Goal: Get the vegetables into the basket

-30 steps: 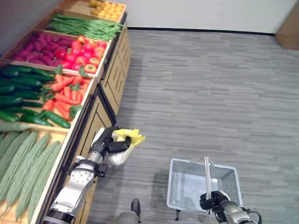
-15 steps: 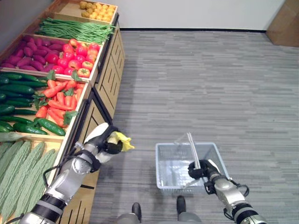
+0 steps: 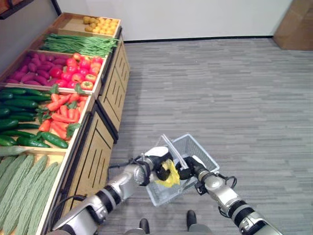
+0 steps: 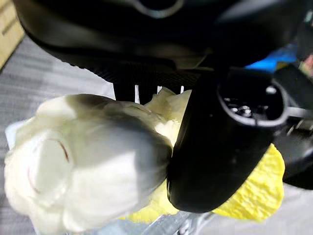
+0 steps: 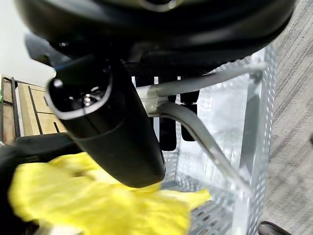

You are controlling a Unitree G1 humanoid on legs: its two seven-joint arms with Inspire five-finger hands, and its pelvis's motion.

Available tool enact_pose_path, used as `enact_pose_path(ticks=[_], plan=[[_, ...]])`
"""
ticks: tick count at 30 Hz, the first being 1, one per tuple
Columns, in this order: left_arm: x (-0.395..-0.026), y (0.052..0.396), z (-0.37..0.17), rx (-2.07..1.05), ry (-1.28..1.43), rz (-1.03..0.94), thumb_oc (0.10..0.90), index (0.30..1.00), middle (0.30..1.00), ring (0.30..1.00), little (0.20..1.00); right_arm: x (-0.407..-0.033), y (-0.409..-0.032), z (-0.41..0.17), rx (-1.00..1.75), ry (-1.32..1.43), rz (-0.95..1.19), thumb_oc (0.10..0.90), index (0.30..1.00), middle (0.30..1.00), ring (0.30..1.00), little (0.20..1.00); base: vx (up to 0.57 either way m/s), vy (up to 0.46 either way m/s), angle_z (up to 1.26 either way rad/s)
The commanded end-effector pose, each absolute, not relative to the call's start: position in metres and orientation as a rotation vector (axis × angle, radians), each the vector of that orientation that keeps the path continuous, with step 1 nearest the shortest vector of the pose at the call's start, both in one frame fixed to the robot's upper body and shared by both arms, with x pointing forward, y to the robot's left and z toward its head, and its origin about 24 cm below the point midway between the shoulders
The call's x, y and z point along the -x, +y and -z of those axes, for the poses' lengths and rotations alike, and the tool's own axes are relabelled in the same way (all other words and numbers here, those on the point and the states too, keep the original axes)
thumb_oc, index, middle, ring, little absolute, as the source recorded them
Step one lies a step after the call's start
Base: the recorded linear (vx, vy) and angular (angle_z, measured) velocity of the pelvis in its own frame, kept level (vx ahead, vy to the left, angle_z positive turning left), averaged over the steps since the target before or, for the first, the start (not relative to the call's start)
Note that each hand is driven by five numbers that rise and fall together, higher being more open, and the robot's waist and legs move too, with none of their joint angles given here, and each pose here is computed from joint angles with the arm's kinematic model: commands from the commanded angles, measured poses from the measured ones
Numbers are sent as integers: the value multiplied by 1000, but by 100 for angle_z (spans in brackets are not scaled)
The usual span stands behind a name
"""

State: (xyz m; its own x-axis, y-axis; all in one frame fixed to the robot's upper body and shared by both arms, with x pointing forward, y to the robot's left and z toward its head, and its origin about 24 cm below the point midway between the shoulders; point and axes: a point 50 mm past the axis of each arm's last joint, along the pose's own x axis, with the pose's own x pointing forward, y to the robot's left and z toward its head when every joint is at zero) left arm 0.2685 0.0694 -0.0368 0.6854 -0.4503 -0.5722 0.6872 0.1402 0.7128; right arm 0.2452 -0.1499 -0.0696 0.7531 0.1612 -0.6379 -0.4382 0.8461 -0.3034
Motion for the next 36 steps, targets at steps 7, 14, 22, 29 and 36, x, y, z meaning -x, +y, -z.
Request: enact_pose_path(ticks=[7, 14, 22, 29, 36], plan=[[-305, 71, 22, -1439, 171, 783, 400, 300, 300, 300, 300, -280, -102, -16, 276, 178, -493, 400, 300, 300, 300, 300, -1, -11, -8], [-307, 69, 18, -1441, 146, 802, 900, 1000, 1000, 1000, 1000, -267, -108, -23, 172, 160, -542, 400, 300, 300, 300, 300, 0, 0, 0], [-303, 61, 16, -1400, 117, 821, 900, 1000, 1000, 1000, 1000, -264, -113, -16, 201, 188, -530, 400, 300, 300, 300, 300, 0, 0, 0], [-300, 55, 17, -1359, 127, 839, 900, 1000, 1000, 1000, 1000, -261, -123, 5, 239, 281, -495, 400, 300, 300, 300, 300, -1, -1, 1], [-308, 77, -1, -1263, 123, 769, 900, 1000, 1000, 1000, 1000, -250, -161, 36, 324, 432, -360, 400, 300, 300, 300, 300, 0, -2, 1]])
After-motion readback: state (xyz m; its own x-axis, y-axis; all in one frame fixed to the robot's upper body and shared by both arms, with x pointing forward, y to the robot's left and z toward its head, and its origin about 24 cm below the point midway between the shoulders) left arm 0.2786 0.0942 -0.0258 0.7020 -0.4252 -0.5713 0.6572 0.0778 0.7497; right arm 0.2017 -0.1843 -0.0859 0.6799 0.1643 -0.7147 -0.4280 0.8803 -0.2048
